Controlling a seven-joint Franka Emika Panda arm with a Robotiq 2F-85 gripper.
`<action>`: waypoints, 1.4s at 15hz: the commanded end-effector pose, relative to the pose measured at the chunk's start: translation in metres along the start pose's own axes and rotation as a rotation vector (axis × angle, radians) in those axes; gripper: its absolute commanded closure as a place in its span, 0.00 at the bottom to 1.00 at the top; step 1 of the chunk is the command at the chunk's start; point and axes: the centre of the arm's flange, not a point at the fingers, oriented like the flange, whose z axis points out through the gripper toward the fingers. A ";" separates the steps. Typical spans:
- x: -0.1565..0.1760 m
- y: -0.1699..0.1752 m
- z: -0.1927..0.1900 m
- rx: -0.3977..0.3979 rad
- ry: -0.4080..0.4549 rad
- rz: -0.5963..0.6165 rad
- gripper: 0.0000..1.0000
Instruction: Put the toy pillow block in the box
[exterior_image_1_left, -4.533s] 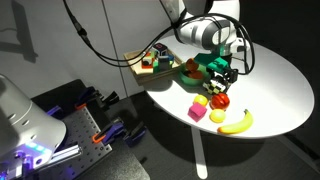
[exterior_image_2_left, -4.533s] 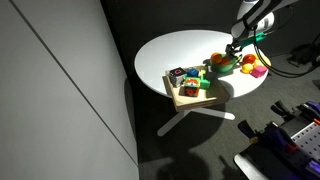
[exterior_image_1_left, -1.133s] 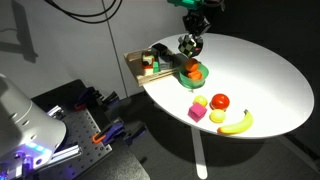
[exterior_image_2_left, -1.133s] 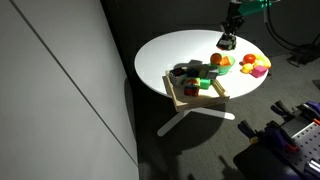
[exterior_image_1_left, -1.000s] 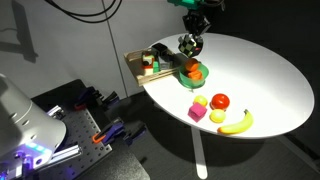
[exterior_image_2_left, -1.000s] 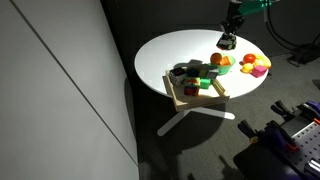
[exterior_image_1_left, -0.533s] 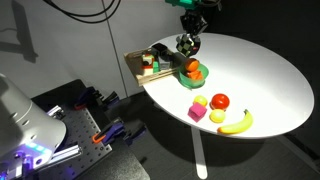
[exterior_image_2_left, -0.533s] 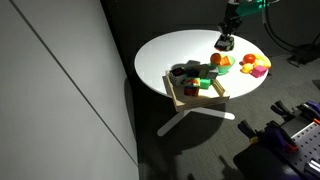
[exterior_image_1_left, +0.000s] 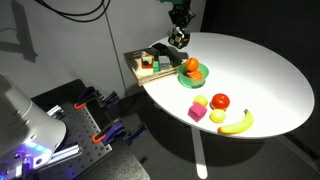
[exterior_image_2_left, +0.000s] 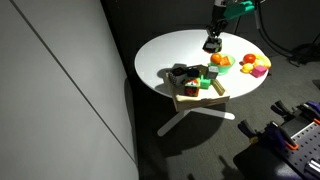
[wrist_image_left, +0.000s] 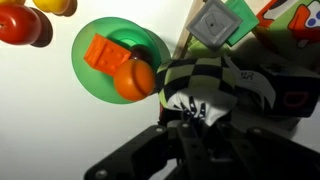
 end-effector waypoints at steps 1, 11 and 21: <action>-0.006 -0.028 -0.005 -0.025 0.044 -0.043 0.95; -0.028 -0.092 0.011 -0.010 0.081 -0.182 0.94; -0.054 -0.107 0.050 -0.001 0.078 -0.220 0.93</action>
